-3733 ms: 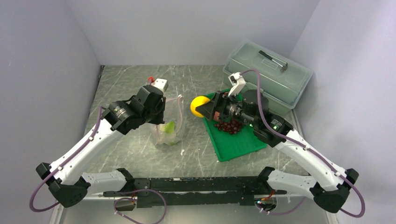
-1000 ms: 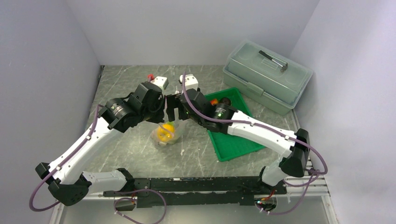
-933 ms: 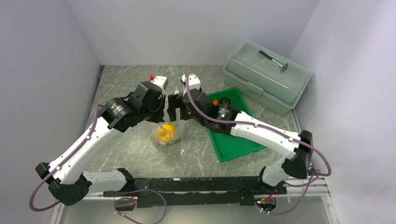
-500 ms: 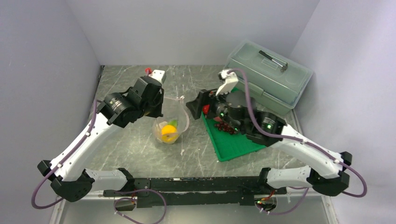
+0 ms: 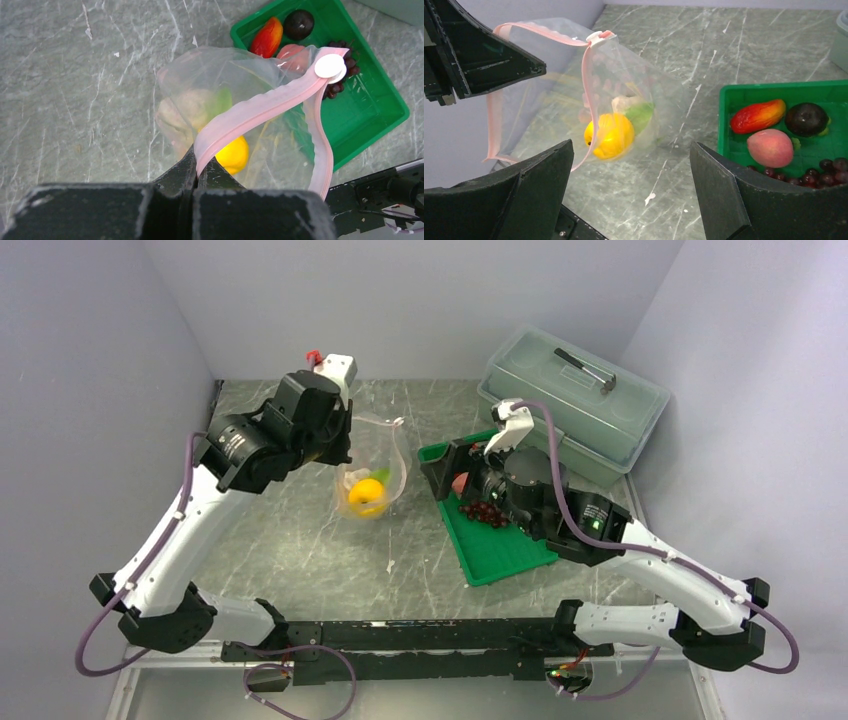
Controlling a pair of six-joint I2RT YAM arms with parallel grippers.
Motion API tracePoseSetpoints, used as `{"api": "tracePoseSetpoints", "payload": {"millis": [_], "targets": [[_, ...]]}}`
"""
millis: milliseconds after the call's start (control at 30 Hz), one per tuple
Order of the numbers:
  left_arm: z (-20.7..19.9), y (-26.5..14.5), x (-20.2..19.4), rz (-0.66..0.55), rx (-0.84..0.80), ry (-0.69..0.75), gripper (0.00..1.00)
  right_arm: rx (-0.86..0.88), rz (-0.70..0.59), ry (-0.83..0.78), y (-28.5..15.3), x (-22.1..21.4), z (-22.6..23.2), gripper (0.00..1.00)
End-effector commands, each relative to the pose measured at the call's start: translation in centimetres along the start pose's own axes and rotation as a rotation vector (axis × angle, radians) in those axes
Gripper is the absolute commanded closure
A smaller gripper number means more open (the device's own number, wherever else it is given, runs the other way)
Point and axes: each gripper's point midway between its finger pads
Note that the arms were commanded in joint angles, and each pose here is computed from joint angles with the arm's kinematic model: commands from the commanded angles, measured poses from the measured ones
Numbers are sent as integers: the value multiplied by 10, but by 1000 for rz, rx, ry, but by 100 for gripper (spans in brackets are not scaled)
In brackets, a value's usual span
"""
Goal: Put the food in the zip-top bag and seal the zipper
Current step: Adjust the zipper food storage bag at the center of the board.
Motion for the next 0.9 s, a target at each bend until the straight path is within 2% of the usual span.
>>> {"api": "tracePoseSetpoints", "payload": {"millis": [0,100,200,267,333,633,867], "targets": [[5,16,-12,26,33,15,100,-26,-27,-7,-7,3,-9,11],[14,69,-54,129,80,3,100,-34,-12,-10,-4,-6,-11,10],[33,146,-114,323,100,-92,100,-34,6,-10,0,-14,-11,10],[47,173,-147,424,141,-130,100,-31,17,-8,0,-17,-11,10],[45,180,-154,447,134,-148,100,-28,23,-5,-2,-18,-11,10],[39,150,-94,311,125,-125,100,-33,0,4,-11,-15,-18,10],[26,82,0,94,64,-109,100,-32,-3,4,-13,-14,-18,10]]}}
Point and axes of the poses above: each gripper's point midway between its finger pads, its own y axis out along the fingers, its own z axis along the line the jaws close on, x = y × z, and after that the axes turned 6 degrees about -y, right-handed
